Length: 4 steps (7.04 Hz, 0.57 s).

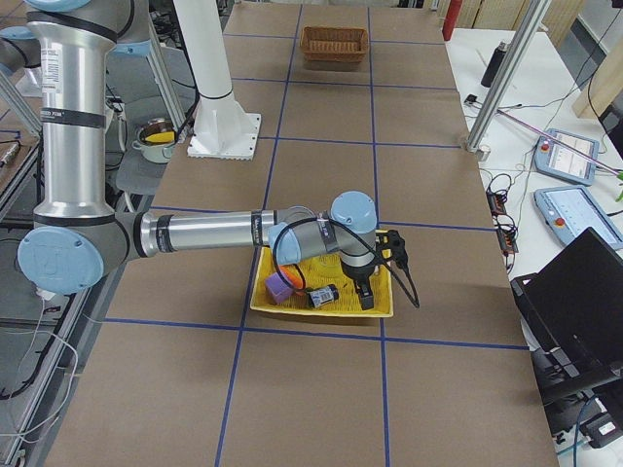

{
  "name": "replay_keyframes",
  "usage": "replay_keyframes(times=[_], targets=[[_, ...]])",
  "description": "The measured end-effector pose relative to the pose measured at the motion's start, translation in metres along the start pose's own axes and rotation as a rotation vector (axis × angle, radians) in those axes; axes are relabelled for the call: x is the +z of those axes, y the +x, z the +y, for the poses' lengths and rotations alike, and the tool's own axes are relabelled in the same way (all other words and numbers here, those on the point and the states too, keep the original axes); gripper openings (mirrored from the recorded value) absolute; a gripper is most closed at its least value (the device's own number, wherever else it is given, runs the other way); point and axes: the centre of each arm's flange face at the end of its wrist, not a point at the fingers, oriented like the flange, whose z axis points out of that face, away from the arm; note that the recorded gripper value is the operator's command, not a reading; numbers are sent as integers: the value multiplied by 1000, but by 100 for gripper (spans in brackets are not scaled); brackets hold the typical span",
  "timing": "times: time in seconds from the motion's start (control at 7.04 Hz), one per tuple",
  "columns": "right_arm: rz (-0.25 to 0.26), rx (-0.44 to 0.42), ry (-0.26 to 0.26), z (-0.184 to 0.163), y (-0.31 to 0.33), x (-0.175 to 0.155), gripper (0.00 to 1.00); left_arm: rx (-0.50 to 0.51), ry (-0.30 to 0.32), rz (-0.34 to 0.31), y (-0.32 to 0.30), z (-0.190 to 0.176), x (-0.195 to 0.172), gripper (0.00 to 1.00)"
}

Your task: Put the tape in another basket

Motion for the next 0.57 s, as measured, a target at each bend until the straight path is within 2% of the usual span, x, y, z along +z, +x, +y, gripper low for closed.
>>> replay_keyframes(times=[0.14, 0.28, 0.57], targets=[[-19, -48, 27, -7, -18, 6, 100, 14, 14, -1, 2, -1, -2, 98], [-44, -84, 34, -15, -42, 17, 100, 26, 25, -2, 2, -2, -2, 98], [-69, -155, 10, -21, -91, 52, 100, 27, 26, -2, 0, 0, 0, 98]])
